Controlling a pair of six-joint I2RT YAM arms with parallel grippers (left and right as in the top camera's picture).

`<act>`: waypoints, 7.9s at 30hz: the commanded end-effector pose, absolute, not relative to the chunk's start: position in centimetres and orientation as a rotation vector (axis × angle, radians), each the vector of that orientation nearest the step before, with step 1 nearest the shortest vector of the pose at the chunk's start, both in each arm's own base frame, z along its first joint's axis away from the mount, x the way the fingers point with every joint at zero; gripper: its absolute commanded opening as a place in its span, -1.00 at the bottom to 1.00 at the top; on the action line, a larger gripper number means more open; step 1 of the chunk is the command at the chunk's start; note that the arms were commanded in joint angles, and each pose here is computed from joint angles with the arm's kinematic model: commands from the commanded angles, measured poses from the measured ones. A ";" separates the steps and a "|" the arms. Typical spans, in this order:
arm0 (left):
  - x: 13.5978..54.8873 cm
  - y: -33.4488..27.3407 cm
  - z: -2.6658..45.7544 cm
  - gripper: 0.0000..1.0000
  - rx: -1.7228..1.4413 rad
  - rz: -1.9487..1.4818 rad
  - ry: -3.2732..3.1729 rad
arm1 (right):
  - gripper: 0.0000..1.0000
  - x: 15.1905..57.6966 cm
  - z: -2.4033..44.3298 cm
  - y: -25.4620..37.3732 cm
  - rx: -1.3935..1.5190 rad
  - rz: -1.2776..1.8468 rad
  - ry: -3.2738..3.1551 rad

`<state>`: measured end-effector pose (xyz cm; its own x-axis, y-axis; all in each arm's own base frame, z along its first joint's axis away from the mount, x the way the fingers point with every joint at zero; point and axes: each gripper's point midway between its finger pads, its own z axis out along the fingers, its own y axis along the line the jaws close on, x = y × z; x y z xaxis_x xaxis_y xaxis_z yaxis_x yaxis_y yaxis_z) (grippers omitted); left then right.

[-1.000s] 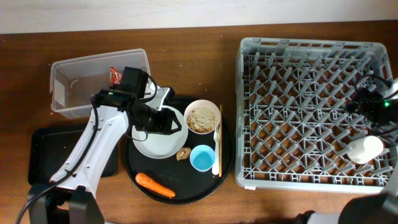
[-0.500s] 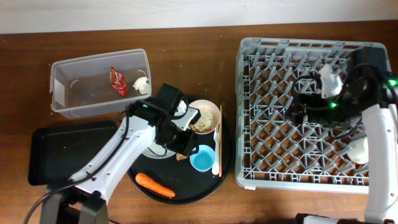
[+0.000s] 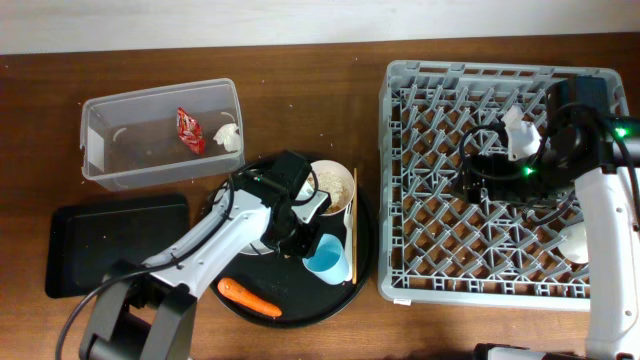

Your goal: Sort waste into correct bins and load items into the dishwasher rack

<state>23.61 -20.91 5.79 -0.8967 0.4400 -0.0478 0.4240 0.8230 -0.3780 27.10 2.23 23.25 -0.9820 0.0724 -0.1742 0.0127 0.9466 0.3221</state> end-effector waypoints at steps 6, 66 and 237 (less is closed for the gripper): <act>30.9 -19.9 18.4 -1.00 -0.579 0.947 -3.155 | 0.97 27.0 23.6 2.8 0.034 0.514 2.909; 31.3 -19.7 21.4 -0.47 -0.858 1.270 -3.076 | -0.10 27.9 29.1 14.0 -0.778 1.189 2.240; 33.8 -25.4 7.5 -0.99 -1.026 0.010 -3.071 | 0.97 26.6 23.4 0.1 0.188 0.068 3.018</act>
<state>32.80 -25.26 6.20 -0.7842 0.6163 -0.0717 0.6174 0.7866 0.0090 26.68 0.36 23.03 -0.9871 0.1253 -0.0998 0.1186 0.9905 0.0697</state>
